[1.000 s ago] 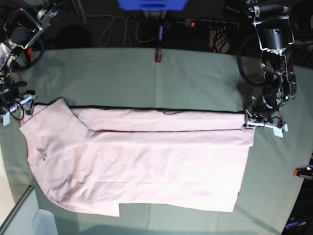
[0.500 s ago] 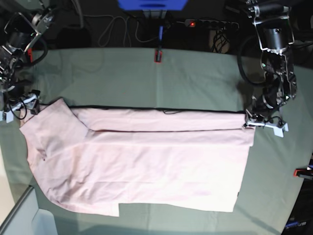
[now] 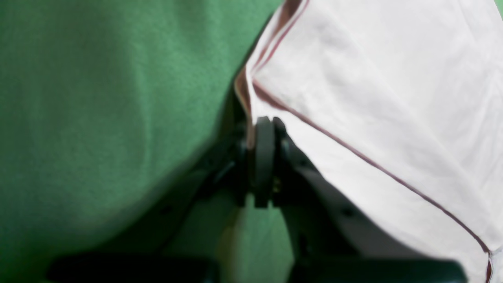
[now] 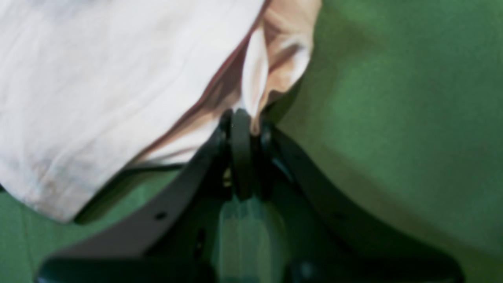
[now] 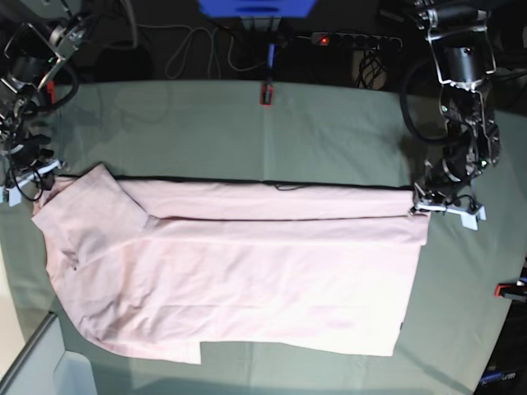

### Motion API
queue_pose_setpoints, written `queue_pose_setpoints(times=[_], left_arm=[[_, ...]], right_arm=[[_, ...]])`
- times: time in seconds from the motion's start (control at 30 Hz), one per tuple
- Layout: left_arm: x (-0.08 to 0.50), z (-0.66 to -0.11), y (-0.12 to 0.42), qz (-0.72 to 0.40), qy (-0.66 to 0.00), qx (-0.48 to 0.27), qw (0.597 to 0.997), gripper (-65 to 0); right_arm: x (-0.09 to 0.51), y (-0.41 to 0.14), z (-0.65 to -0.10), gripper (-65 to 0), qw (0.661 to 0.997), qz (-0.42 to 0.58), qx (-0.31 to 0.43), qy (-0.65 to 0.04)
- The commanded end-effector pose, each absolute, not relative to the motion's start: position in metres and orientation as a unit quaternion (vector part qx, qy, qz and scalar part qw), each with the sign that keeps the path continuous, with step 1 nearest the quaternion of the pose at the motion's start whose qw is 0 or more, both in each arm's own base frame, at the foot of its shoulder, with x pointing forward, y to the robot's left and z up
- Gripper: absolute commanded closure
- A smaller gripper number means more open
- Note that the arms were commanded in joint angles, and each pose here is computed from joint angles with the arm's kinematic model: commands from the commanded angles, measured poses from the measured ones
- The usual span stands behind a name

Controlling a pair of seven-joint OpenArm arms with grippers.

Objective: Layout the t-shirt on the table in an organized manner, then fold the t-shirt properly

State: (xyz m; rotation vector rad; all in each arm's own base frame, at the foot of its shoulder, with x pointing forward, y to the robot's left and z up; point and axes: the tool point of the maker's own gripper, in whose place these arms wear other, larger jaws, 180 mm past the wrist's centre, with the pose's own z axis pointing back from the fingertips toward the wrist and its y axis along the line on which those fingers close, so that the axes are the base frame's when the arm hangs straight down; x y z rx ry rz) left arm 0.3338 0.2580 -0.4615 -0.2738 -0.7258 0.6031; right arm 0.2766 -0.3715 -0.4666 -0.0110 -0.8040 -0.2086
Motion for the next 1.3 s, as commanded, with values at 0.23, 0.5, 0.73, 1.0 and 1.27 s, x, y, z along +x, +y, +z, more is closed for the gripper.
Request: queue_pose_setpoints(times=[0.23,0.5,0.73,1.0,1.27], left_arm=[[0.344,-0.383,0.277,0.257,-0.430,-0.126,0.856,-0.1],[0.367,-0.340,0.295,0.269,-0.443,-0.140,0.843,-0.1],[0.395,-0.318,0.291,0.269,-0.455,-0.159,0.834,-0.1],[0.384,-0.356,0.296,0.294,-0.409,-0.162,0.849,-0.1],[0.387,-0.347,0.305,0.291,-0.418,-0.154,0.847,-0.1]], right_arm=[[0.281,-0.398,-0.394,0.0,0.894,-0.037,-0.098,-0.436],[0.319,-0.407,-0.337,0.0,0.882,0.005,-0.143,-0.449],[0.361,-0.401,-0.312,0.0,0.908,0.083,-0.180,-0.368],[0.347,-0.410,-0.319,0.0,0.921,0.074,-0.195,-0.328],[0.357,-0.414,-0.304,0.0,0.921,0.046,-0.192,-0.336]])
